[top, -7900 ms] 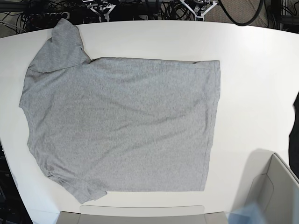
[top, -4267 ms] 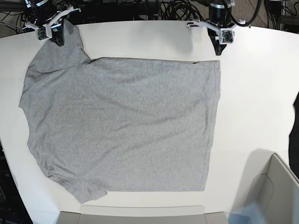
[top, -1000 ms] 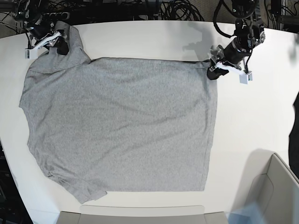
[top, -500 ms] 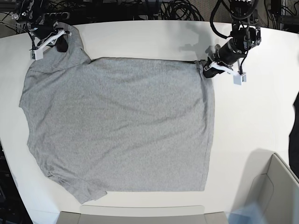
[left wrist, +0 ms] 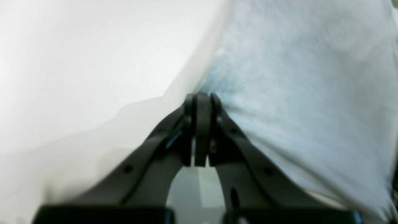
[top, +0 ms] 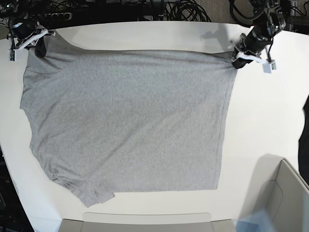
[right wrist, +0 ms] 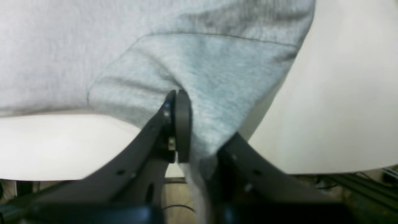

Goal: Fold the T-shirt properly
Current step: 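Lift the shoulder edge and fold it over toward the hem with both grippers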

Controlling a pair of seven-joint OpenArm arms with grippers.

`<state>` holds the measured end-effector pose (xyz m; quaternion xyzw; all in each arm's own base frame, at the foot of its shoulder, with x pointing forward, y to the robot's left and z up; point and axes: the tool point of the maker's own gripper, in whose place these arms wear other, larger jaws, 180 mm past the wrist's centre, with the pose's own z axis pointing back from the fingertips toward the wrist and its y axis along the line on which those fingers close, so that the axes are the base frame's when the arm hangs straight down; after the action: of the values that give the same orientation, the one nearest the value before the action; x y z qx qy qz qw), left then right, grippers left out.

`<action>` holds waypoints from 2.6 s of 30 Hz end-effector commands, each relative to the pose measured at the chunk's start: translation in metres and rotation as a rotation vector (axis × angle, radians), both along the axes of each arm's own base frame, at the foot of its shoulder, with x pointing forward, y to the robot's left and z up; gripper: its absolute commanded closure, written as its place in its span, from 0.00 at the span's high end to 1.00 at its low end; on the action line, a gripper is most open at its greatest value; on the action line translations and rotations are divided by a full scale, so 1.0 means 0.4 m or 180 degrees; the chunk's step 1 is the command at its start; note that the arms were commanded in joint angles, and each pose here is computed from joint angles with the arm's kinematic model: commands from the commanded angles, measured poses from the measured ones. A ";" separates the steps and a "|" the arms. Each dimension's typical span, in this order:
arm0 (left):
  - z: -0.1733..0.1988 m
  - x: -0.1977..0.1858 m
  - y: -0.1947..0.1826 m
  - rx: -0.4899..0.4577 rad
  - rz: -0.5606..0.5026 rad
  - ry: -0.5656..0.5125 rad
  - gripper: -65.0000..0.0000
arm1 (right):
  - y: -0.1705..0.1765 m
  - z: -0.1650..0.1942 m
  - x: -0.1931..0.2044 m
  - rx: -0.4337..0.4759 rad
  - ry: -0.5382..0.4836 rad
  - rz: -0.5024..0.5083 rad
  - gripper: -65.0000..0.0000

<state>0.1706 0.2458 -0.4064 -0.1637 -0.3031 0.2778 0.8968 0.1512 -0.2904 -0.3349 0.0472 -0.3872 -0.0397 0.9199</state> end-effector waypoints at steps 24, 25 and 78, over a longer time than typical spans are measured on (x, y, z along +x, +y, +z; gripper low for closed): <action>0.111 0.183 0.029 0.0107 0.0065 -0.0641 0.00 | 0.096 0.051 0.211 -0.0312 -0.0489 0.0518 0.00; 0.110 0.193 0.031 0.0090 0.0076 -0.0648 0.00 | 0.097 0.047 0.223 -0.0301 -0.0495 0.0521 0.00; 0.097 0.533 0.010 0.0260 -0.0120 -0.0608 0.00 | 0.074 0.009 0.691 -0.0768 -0.0445 0.0908 0.00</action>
<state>0.3690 0.2439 -0.3882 -0.1588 -0.3637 0.2378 0.8865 0.4119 -0.2555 -0.3581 0.0016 -0.4051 0.1405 0.9034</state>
